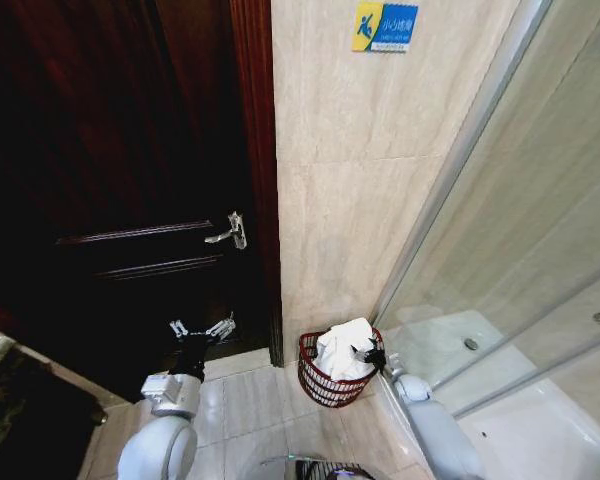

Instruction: Discard the used towel into the hamper.

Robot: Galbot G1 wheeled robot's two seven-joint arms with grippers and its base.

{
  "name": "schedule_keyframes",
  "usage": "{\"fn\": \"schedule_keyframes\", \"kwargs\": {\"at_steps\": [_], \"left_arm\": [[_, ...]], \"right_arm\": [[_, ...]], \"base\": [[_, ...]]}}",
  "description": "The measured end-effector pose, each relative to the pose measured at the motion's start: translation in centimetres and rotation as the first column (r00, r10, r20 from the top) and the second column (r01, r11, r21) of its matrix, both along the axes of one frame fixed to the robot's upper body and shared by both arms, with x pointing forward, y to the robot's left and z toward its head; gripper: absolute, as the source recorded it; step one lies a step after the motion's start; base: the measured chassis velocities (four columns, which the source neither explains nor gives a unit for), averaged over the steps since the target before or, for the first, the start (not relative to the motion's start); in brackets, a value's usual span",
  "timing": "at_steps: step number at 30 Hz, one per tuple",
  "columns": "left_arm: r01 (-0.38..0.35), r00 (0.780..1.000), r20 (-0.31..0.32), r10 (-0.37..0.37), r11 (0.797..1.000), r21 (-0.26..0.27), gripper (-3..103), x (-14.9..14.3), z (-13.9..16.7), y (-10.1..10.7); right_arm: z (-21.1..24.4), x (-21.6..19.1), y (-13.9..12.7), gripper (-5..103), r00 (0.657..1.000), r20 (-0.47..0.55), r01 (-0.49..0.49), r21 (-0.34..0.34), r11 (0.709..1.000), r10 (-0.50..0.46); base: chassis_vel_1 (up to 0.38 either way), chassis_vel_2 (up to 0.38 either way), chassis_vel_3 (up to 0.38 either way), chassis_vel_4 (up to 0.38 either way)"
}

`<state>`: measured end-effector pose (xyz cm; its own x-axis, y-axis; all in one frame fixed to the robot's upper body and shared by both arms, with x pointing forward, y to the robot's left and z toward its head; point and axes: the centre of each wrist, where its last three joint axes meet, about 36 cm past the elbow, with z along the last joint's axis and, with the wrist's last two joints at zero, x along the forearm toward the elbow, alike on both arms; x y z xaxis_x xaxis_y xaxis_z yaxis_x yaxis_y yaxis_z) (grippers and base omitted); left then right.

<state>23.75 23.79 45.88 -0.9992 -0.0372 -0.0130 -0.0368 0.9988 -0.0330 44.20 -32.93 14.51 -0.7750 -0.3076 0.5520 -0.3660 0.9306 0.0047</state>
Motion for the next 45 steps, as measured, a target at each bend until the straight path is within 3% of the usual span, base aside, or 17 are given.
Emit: {"fn": "schedule_keyframes", "kwargs": {"at_steps": [4,6,14,19,22,27,33,37,39,41,43,45], "left_arm": [[0.000,1.000,0.000,0.000,1.000,0.000,100,0.0,0.0,0.0],[0.000,1.000,0.000,0.000,1.000,0.000,100,0.0,0.0,0.0],[0.000,1.000,0.000,0.000,1.000,0.000,100,0.0,0.0,0.0],[0.000,1.000,0.000,0.000,1.000,0.000,100,0.0,0.0,0.0],[0.000,1.000,0.000,0.000,1.000,0.000,100,0.0,0.0,0.0],[0.000,1.000,0.000,0.000,1.000,0.000,100,0.0,0.0,0.0],[0.000,1.000,0.000,0.000,1.000,0.000,100,0.0,0.0,0.0],[0.000,1.000,0.000,0.000,1.000,0.000,100,0.0,0.0,0.0],[0.000,1.000,0.000,0.000,1.000,0.000,100,0.0,0.0,0.0],[0.000,1.000,0.000,0.000,1.000,0.000,100,0.0,0.0,0.0],[0.000,1.000,0.000,0.000,1.000,0.000,100,0.0,0.0,0.0],[0.000,1.000,0.000,0.000,1.000,0.000,100,0.0,0.0,0.0]], "right_arm": [[-2.4,1.9,1.3,62,0.999,-0.032,0.034,0.071,0.997,-0.032],[-2.8,2.2,1.6,62,0.999,-0.043,0.034,0.070,0.997,-0.032],[-4.5,2.6,3.3,37,0.981,-0.181,0.078,0.056,0.995,-0.067],[-5.6,1.4,5.0,22,0.950,-0.296,0.116,0.051,0.992,-0.095],[-5.7,1.2,5.1,19,0.937,-0.331,0.137,0.060,0.989,-0.109],[-5.1,2.0,4.2,7,0.882,-0.433,0.260,0.124,0.958,-0.184],[-3.7,2.8,3.1,4,0.877,-0.437,0.294,0.159,0.943,-0.200],[-1.4,2.9,2.4,15,0.901,-0.381,0.298,0.200,0.933,-0.206],[0.4,1.8,2.1,26,0.918,-0.340,0.290,0.221,0.931,-0.205],[1.4,1.1,2.0,26,0.926,-0.318,0.280,0.222,0.934,-0.202],[6.1,-0.5,2.1,41,0.960,-0.204,0.239,0.225,0.945,-0.194],[7.9,-1.3,2.1,41,0.968,-0.157,0.227,0.219,0.949,-0.195]], "base": [[0.000,0.000,0.000,0.000],[0.000,0.000,0.000,0.000],[0.000,0.000,0.000,0.000],[0.000,0.000,0.000,0.000],[0.000,0.000,0.000,0.000],[0.000,0.000,0.000,0.000],[0.000,0.000,0.000,0.000],[0.000,0.000,0.000,0.000],[0.000,0.000,0.000,0.000],[0.000,0.000,0.000,0.000],[0.000,0.000,0.000,0.000],[0.000,0.000,0.000,0.000]]}}
